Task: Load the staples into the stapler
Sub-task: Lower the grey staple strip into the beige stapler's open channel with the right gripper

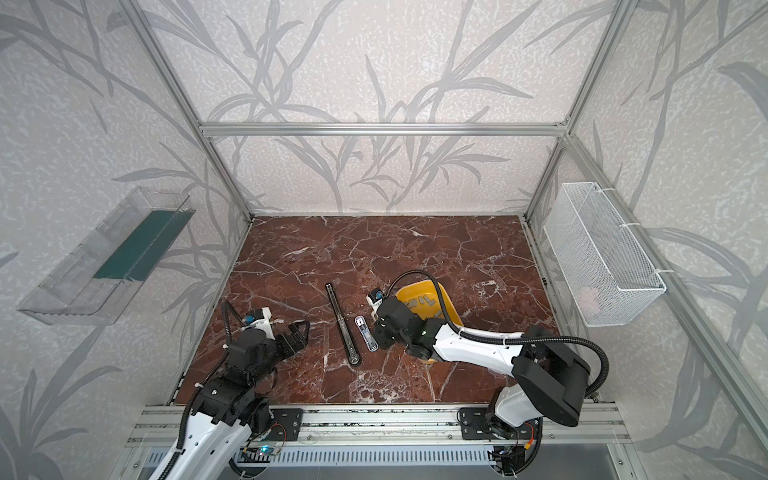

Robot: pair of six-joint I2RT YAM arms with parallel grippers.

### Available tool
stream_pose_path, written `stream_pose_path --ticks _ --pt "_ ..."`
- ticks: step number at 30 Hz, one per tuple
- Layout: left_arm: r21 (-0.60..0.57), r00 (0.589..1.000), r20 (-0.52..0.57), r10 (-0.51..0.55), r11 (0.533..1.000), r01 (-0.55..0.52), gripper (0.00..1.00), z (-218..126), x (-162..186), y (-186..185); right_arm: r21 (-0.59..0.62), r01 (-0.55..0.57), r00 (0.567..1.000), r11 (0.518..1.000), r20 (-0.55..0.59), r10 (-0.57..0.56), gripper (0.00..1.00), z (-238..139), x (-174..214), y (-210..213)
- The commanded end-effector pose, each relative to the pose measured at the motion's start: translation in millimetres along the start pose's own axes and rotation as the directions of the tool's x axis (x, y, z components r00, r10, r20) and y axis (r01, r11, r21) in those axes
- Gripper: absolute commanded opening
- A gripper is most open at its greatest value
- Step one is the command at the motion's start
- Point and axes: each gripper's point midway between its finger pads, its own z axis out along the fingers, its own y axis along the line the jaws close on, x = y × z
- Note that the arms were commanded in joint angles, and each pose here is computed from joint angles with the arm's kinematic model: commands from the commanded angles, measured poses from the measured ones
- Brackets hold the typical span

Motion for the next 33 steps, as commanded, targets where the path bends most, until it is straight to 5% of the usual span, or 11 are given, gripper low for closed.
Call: stream_pose_path --ticks 1,16,27,33 --pt "-0.014 1.000 0.004 -0.008 1.000 0.008 0.99 1.3 1.4 4.3 0.009 0.035 0.999 0.999 -0.009 -0.035 0.04 4.1 -0.5 -2.9" --pt "-0.018 1.000 0.008 -0.006 1.000 0.007 0.99 1.0 0.5 4.9 0.003 -0.059 0.991 0.998 -0.119 0.059 0.02 15.4 30.5 -28.2" --pt "-0.022 1.000 0.009 -0.005 1.000 0.005 0.99 0.7 0.2 5.4 0.060 -0.109 0.991 0.992 -0.076 0.113 0.02 -4.3 44.0 -58.6" --pt "-0.021 1.000 0.010 -0.005 1.000 0.005 0.99 0.8 0.0 5.1 -0.054 -0.115 0.993 0.992 -0.036 0.113 0.03 -2.9 29.0 -40.0"
